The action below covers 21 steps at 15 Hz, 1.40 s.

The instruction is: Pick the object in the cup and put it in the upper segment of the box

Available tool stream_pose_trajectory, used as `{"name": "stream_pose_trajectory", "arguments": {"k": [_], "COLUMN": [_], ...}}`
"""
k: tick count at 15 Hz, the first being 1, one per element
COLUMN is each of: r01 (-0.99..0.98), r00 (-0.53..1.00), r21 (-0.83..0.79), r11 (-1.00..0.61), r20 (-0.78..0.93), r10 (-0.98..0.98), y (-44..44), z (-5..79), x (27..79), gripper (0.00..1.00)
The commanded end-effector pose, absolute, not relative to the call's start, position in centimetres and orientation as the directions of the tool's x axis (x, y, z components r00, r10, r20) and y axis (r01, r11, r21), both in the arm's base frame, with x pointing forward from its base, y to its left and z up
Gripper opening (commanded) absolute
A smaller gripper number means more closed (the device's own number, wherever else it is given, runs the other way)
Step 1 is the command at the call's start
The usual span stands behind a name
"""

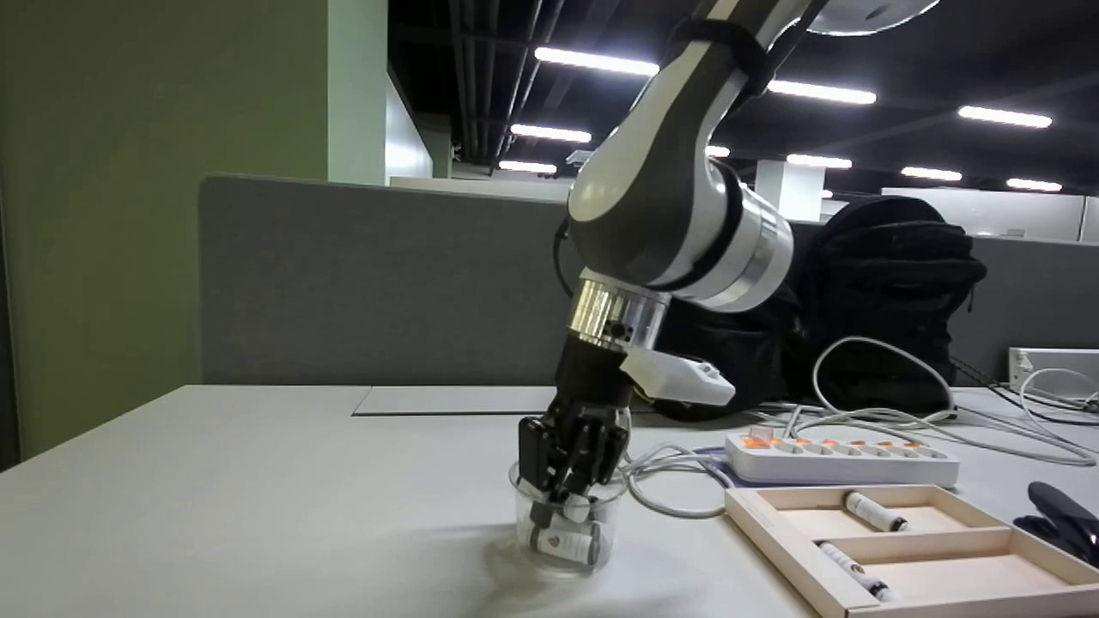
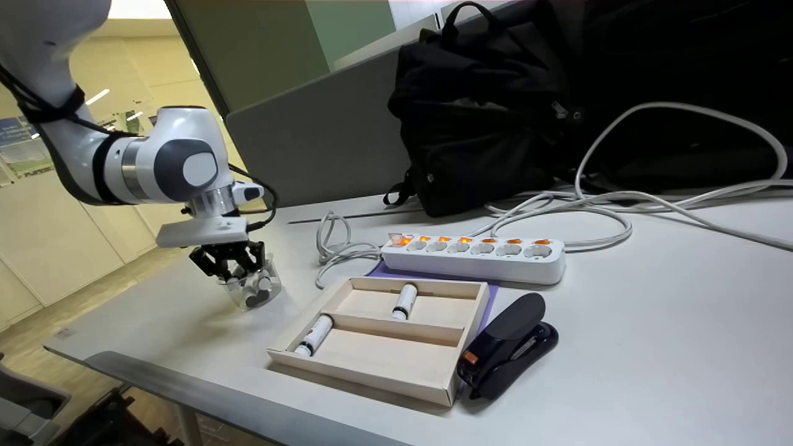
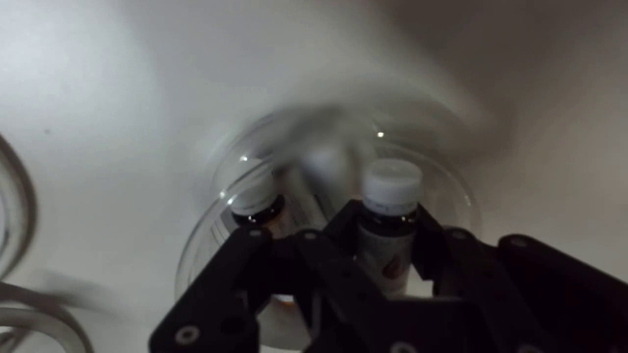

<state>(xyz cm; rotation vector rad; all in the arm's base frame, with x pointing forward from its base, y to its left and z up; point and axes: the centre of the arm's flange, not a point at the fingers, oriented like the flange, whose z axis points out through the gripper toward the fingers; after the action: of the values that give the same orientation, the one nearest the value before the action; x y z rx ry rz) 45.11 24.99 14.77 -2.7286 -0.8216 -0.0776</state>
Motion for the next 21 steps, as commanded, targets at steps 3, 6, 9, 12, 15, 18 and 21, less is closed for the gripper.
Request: {"name": "stream_pose_trajectory", "arguments": {"k": [3, 6, 9, 12, 15, 18, 21], "r01": [0.559, 0.589, 0.585, 0.527, 0.471, 0.429, 0.377], "r00": [0.828, 0.807, 0.811, 0.848, 0.881, 0.903, 0.925], "r21": [-0.294, -0.232, -0.159, -0.093, -0.044, 0.003, 0.06], "r11": [-0.775, -0.774, -0.796, -0.845, -0.881, -0.903, -0.924], "r20": [0.151, 0.136, 0.124, 0.113, 0.075, 0.025, 0.013], "r10": [0.54, 0.574, 0.571, 0.517, 0.467, 0.429, 0.379], "y": [23.5, 21.3, 17.9, 13.7, 10.3, 7.4, 4.7], "z": [20.3, 23.3, 25.8, 25.8, 23.2, 19.9, 17.2], "x": [46.0, 46.2, 46.3, 45.9, 44.8, 43.1, 42.0], "gripper": [0.06, 0.06, 0.06, 0.06, 0.06, 0.06, 0.06]}}
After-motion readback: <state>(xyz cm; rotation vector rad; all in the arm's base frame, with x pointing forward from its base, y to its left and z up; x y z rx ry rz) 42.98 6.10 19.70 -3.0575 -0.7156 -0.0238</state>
